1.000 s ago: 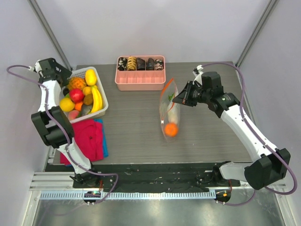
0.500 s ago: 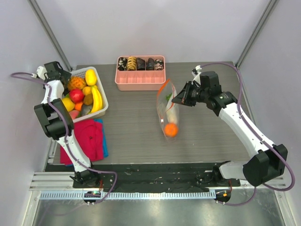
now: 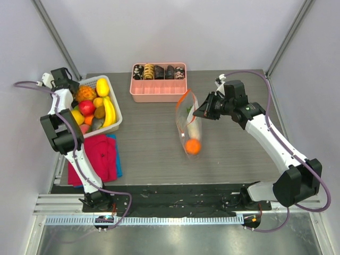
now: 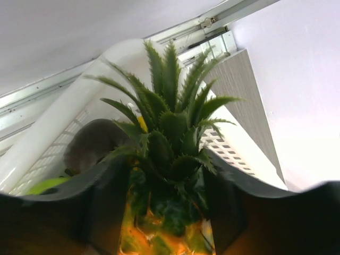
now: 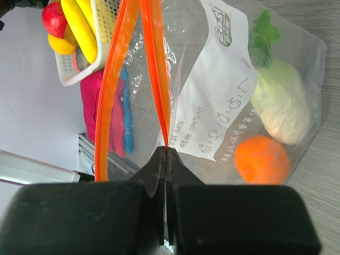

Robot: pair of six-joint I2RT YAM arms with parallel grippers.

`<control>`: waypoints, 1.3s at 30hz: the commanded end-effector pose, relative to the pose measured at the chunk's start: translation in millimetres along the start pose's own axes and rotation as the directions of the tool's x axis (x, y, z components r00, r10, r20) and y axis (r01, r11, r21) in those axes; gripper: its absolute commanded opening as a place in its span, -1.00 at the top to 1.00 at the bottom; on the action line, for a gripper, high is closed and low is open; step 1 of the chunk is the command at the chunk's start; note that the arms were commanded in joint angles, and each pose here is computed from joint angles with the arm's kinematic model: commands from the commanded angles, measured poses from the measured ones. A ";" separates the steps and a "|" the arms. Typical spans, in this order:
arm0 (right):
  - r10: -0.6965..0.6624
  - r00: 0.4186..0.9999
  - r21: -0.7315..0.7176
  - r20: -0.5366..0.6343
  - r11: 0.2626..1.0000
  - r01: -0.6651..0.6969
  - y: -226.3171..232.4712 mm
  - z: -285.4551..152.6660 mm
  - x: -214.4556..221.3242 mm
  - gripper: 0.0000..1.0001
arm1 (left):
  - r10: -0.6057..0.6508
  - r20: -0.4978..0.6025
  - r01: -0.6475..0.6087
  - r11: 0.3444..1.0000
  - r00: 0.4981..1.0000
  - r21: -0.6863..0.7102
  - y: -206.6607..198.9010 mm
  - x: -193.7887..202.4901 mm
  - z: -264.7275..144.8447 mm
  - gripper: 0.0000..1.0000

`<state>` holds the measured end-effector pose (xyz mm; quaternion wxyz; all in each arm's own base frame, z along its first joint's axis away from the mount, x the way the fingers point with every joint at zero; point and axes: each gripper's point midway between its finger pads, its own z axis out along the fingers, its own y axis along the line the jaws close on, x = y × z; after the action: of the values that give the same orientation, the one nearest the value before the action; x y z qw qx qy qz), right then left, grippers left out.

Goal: Place the food in the zip-top bag and seal the zipper
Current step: Pick up the fake fruit from the bin, then place the fake fruit in the zipper food storage bag.

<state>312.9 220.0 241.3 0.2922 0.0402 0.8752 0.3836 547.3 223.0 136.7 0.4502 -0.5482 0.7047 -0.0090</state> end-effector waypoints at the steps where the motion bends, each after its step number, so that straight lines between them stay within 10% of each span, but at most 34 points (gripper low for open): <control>1: -0.021 0.999 -0.032 0.032 0.999 0.022 8.3 -2.2 -9.3 0.98 | -0.034 0.120 0.024 0.996 0.992 0.082 -26.0 -52.4 -28.7 -0.07; 22: -0.064 0.997 -0.016 0.044 0.998 0.065 3.5 -7.6 -6.4 0.98 | -0.014 0.358 -0.115 0.934 0.934 0.338 -103.3 -149.0 -144.5 1.00; 27: -0.068 0.996 -0.021 0.059 0.997 0.070 6.4 -13.7 -7.2 0.98 | 0.038 0.382 -0.216 0.873 0.923 0.437 -133.0 -147.2 -199.2 1.00; 31: -0.068 0.995 -0.031 0.069 0.997 0.071 10.1 -19.0 -9.1 0.98 | 0.134 0.403 -0.358 0.754 0.905 0.551 -169.1 -118.2 -265.2 1.00; 39: -0.076 0.995 -0.033 0.072 0.996 0.078 12.8 -28.9 -6.5 0.98 | 0.364 0.462 -0.559 0.235 0.809 0.795 -229.6 49.3 -449.2 1.00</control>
<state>305.2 213.3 253.5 0.3137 0.0295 0.8675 0.3850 482.3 -18.1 458.4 0.6957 -0.1399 0.6874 -0.1546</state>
